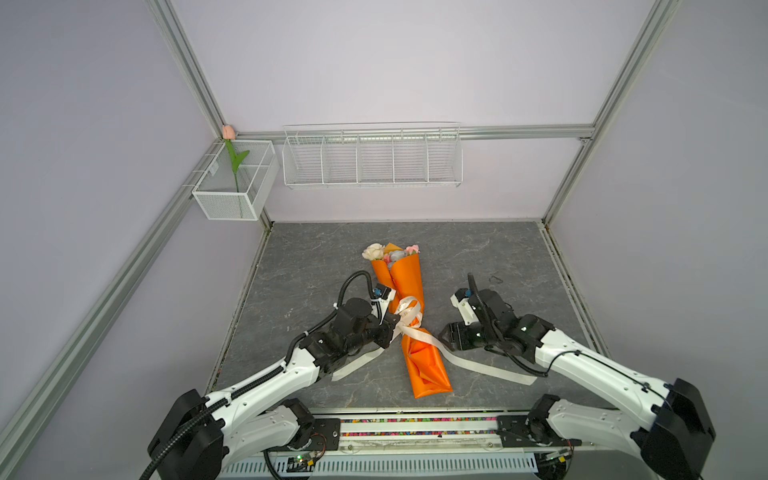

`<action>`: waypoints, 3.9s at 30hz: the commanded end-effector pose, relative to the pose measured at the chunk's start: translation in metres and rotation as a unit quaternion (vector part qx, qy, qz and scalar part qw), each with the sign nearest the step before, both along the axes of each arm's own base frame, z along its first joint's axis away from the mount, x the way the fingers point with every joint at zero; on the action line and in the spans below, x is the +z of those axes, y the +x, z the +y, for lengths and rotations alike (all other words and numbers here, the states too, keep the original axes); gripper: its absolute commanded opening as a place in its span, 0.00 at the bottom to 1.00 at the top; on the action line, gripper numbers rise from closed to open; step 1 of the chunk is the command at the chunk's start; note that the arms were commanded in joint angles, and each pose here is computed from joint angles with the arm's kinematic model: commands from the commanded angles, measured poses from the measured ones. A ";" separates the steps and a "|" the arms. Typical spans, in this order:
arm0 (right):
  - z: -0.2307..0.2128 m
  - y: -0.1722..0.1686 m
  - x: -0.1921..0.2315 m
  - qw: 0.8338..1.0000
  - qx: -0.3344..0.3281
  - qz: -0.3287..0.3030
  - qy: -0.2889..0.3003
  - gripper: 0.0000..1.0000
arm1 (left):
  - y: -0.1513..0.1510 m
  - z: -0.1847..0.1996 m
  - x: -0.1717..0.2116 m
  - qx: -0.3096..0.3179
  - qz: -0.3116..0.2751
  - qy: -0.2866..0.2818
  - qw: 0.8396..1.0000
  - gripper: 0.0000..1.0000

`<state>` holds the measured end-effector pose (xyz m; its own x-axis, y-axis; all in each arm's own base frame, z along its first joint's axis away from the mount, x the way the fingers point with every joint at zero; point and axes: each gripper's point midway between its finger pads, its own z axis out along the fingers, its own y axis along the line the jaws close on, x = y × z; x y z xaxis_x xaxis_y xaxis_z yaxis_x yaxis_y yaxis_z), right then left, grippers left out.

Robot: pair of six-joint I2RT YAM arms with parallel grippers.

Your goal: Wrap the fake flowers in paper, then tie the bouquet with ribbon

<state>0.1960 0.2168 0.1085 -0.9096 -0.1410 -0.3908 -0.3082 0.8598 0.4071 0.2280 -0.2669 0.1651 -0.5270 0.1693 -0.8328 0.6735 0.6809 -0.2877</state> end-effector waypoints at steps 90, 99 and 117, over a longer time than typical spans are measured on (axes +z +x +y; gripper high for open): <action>0.049 0.009 -0.015 0.952 0.174 -0.231 -0.101 0.06 | -0.031 0.080 -0.058 0.244 0.196 -0.161 0.936 0.77; 0.056 0.003 -0.008 0.963 0.188 -0.180 -0.066 0.06 | -0.038 0.104 -0.016 0.240 0.134 -0.132 0.952 0.89; 0.025 0.009 -0.013 0.993 0.091 -0.053 -0.046 0.07 | 0.015 -0.003 -0.032 -0.002 0.134 0.142 0.981 0.78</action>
<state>0.2135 0.2455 0.1048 -0.7724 -0.3591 -0.5238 -0.5364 0.8105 0.2352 0.2458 -0.2783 0.1467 -0.7497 0.2539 -0.6112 0.5369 0.7732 -0.3374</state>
